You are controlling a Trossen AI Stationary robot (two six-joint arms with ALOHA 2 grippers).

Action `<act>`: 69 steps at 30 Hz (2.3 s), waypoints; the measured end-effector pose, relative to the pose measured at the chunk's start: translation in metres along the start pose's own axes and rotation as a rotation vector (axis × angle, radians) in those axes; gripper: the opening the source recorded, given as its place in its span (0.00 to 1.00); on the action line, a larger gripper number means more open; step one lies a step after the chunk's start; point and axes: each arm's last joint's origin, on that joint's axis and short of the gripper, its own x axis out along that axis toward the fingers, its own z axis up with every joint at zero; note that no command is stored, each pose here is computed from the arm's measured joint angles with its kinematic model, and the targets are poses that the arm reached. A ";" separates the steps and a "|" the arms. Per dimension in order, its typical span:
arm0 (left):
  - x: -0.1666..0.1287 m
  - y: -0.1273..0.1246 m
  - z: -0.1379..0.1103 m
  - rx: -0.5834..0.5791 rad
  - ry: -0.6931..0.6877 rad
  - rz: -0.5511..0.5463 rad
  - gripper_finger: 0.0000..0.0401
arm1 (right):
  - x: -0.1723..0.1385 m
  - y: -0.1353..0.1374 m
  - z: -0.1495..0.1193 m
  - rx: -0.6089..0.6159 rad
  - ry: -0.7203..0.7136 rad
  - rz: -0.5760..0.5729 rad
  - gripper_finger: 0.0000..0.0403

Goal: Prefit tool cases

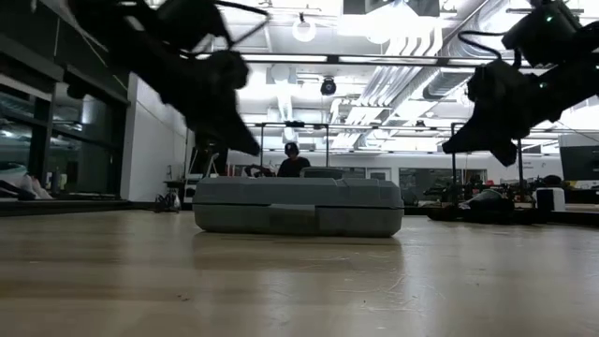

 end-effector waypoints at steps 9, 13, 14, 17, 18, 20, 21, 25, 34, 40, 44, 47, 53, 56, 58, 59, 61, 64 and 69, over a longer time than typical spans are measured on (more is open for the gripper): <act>0.067 -0.020 0.005 0.148 0.125 -0.005 0.00 | 0.004 -0.001 -0.002 -0.005 0.030 -0.016 0.00; 0.068 -0.017 0.002 0.160 0.220 0.045 0.00 | 0.004 0.001 -0.004 -0.013 0.042 -0.006 0.00; 0.065 -0.016 0.001 0.160 0.238 0.072 0.00 | 0.004 0.002 -0.005 -0.016 0.046 -0.001 0.00; 0.055 -0.010 0.001 0.172 0.282 0.182 0.00 | 0.004 0.004 -0.007 -0.028 0.064 0.010 0.00; 0.051 -0.007 0.002 0.179 0.294 0.228 0.00 | 0.004 0.005 -0.007 -0.033 0.067 0.016 0.00; 0.043 -0.002 0.002 0.193 0.314 0.315 0.00 | 0.003 0.006 -0.009 -0.040 0.074 0.012 0.00; 0.038 0.000 0.002 0.197 0.324 0.354 0.00 | 0.003 0.006 -0.010 -0.045 0.078 0.008 0.00; 0.023 0.004 0.005 0.187 0.330 0.432 0.00 | 0.003 0.009 -0.012 -0.058 0.082 0.002 0.00; -0.008 -0.038 0.008 0.327 0.228 0.283 0.00 | 0.001 0.016 -0.016 -0.099 0.062 -0.018 0.00; -0.013 -0.068 -0.040 0.419 0.174 0.369 0.00 | 0.000 0.020 -0.019 -0.130 0.030 -0.057 0.00; -0.016 -0.079 -0.064 0.485 0.167 0.371 0.04 | -0.001 0.021 -0.020 -0.144 0.016 -0.076 0.00; -0.017 -0.087 -0.067 0.449 0.130 0.344 0.11 | -0.001 0.021 -0.020 -0.145 0.005 -0.091 0.00; -0.017 -0.096 -0.075 0.541 0.115 0.360 0.31 | -0.001 0.021 -0.019 -0.143 -0.003 -0.105 0.00; -0.010 -0.098 -0.083 0.595 0.116 0.405 0.39 | -0.001 0.021 -0.019 -0.143 -0.002 -0.106 0.00; -0.002 -0.100 -0.090 0.631 0.116 0.412 0.44 | -0.001 0.020 -0.020 -0.144 0.001 -0.107 0.00; 0.003 -0.101 -0.094 0.644 0.111 0.423 0.46 | -0.001 0.020 -0.020 -0.146 0.002 -0.109 0.00; 0.013 -0.103 -0.104 0.692 0.112 0.453 0.49 | -0.001 0.020 -0.020 -0.147 0.003 -0.120 0.00; 0.027 -0.107 -0.114 0.734 0.073 0.520 0.50 | -0.001 0.019 -0.020 -0.149 0.002 -0.126 0.00; 0.042 -0.114 -0.120 0.774 -0.017 0.708 0.48 | -0.001 0.019 -0.020 -0.148 0.003 -0.128 0.00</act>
